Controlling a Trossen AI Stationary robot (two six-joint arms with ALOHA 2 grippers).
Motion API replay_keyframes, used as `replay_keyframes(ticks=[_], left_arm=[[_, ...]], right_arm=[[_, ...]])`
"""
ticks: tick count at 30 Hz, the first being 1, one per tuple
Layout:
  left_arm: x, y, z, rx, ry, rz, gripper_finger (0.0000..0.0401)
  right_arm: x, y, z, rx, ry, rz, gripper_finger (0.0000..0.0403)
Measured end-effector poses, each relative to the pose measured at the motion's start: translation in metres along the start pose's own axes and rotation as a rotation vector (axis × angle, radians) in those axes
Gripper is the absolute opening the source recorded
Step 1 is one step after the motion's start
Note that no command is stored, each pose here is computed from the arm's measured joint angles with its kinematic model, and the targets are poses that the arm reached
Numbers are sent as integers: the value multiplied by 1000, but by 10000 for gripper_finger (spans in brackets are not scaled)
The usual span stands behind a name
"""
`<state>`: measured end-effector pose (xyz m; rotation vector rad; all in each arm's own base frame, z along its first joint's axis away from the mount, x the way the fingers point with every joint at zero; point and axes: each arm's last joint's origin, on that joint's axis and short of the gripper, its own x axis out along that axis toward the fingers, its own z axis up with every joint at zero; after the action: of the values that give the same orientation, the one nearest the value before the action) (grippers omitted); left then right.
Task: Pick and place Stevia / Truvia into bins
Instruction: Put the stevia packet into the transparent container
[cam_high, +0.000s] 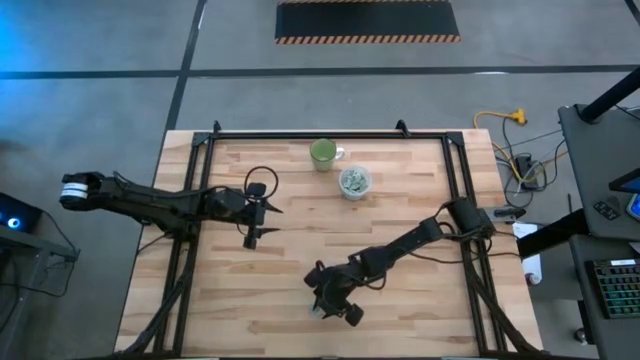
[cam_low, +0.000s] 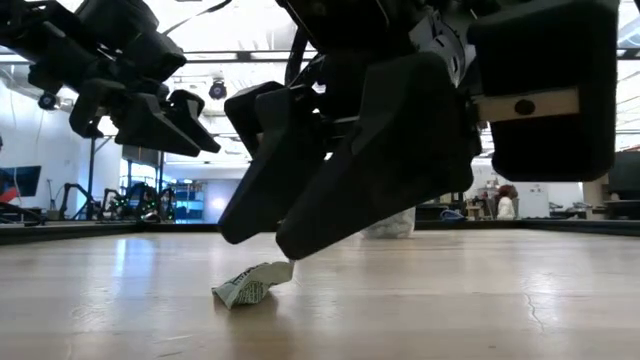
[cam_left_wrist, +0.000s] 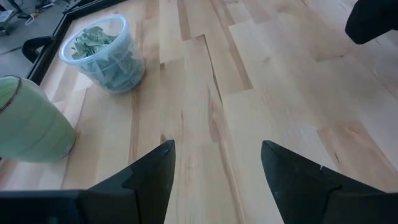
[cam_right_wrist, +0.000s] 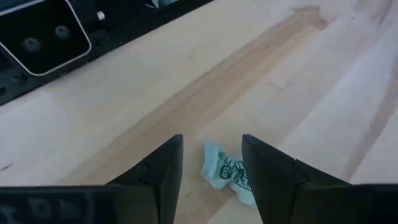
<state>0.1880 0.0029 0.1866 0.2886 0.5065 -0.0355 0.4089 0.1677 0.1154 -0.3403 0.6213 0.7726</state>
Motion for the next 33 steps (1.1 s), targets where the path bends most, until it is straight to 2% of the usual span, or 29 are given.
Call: replay_keyframes(ticks=[33], left_arm=[[1, -1, -2, 1, -8, 2, 221]], right_arm=[[3, 1, -6, 7, 21, -1, 102]])
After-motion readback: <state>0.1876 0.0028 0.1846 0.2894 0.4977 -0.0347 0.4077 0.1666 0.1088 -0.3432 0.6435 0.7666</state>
